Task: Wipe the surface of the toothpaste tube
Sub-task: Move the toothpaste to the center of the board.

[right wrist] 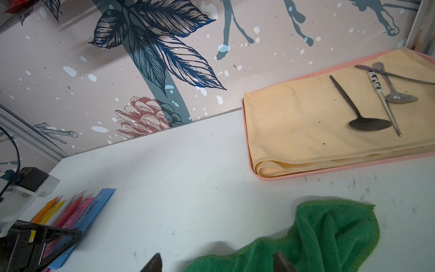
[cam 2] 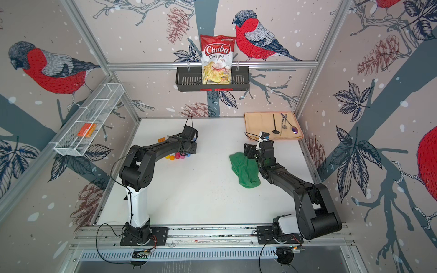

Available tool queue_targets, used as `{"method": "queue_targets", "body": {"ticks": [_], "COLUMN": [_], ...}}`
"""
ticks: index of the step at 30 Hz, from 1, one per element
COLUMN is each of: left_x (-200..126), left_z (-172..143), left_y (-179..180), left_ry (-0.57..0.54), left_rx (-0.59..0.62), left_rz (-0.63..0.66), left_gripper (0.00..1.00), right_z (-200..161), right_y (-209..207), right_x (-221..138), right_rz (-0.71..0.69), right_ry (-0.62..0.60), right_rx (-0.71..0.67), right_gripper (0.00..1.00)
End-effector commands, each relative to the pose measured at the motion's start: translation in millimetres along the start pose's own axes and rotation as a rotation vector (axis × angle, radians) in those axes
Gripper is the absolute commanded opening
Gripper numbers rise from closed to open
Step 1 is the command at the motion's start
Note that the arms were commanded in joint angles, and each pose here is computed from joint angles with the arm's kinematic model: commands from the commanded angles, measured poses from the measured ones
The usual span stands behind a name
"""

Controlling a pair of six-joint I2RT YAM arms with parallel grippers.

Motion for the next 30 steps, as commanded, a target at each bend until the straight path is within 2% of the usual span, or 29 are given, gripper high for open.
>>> {"method": "queue_targets", "body": {"ticks": [1, 12, 21, 30], "left_x": [4.0, 4.0, -0.4, -1.6], "left_z": [-5.6, -6.1, -4.4, -4.3], "left_y": [-3.6, -11.7, -18.5, -31.0], "left_ry": [0.027, 0.026, 0.008, -0.011], "left_rx": [0.01, 0.032, 0.052, 0.127], "left_rz": [-0.016, -0.036, -0.024, -0.023], "left_gripper": [0.53, 0.4, 0.39, 0.26], "right_z": [0.0, -0.8, -1.2, 0.1], "right_y": [2.1, 1.5, 1.0, -0.5], "right_x": [0.4, 1.8, 2.3, 1.5], "right_rz": [0.009, 0.005, 0.003, -0.01], "right_ry": [0.009, 0.017, 0.021, 0.024], "right_rx": [-0.011, -0.014, -0.016, -0.021], "right_gripper": [0.76, 0.76, 0.76, 0.76]}}
Point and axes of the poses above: each gripper's point midway between its finger pads, its own x axis out along the fingers, its own y axis along the line the jaws close on, z = x × y, the point moved 4 cm from there along -x, back along the fingers, and after that the axes turned 12 degrees about x, right-handed, at the moved point
